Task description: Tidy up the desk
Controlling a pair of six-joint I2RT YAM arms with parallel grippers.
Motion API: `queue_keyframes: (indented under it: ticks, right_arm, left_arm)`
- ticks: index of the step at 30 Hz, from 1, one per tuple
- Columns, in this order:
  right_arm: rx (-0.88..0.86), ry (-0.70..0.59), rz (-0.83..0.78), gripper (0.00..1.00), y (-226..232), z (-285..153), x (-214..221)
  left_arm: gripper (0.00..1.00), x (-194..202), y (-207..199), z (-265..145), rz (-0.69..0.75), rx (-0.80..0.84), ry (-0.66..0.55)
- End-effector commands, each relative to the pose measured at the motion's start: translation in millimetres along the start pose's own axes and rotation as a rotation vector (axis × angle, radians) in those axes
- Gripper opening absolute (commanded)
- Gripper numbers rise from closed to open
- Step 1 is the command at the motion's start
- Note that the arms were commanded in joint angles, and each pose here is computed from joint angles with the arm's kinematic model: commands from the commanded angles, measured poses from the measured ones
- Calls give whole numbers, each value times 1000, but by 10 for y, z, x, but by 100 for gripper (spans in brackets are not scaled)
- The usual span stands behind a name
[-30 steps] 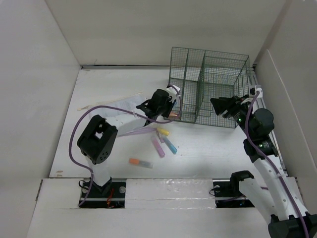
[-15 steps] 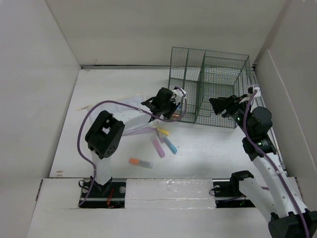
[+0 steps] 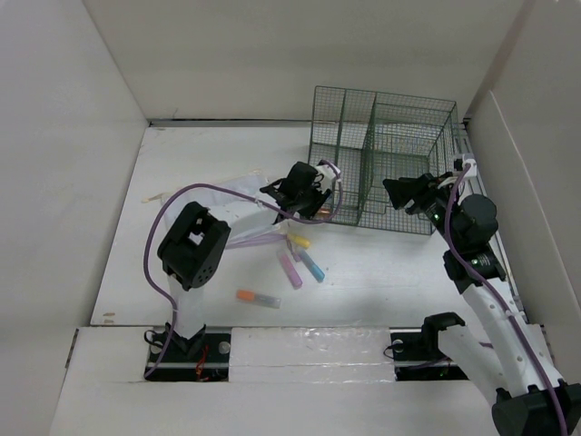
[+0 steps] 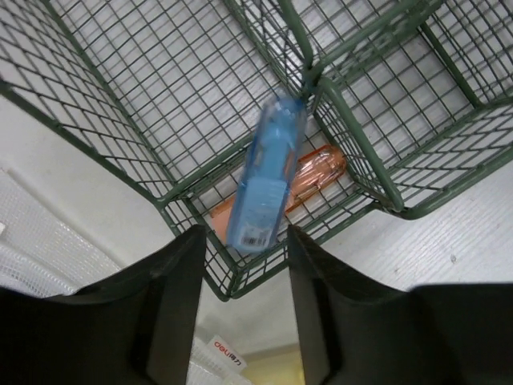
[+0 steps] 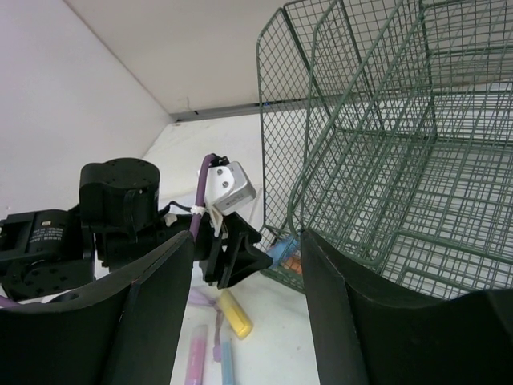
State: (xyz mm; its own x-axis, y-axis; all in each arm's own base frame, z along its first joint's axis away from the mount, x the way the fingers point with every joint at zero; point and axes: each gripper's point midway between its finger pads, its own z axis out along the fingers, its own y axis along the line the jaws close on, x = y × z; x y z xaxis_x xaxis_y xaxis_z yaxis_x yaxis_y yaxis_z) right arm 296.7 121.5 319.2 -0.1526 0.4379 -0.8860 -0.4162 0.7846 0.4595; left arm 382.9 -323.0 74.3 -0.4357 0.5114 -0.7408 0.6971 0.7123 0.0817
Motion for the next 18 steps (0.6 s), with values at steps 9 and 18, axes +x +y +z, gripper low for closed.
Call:
queue_keyframes:
  ticks: [9, 18]
  right_arm:
    - [-48, -48, -14, 60, 132, 37, -131]
    - [-57, 73, -30, 7, 209, 244, 261]
  left_arm:
    - [54, -353, 208, -373, -52, -136, -120]
    - [41, -1216, 205, -1777, -428, -135, -617]
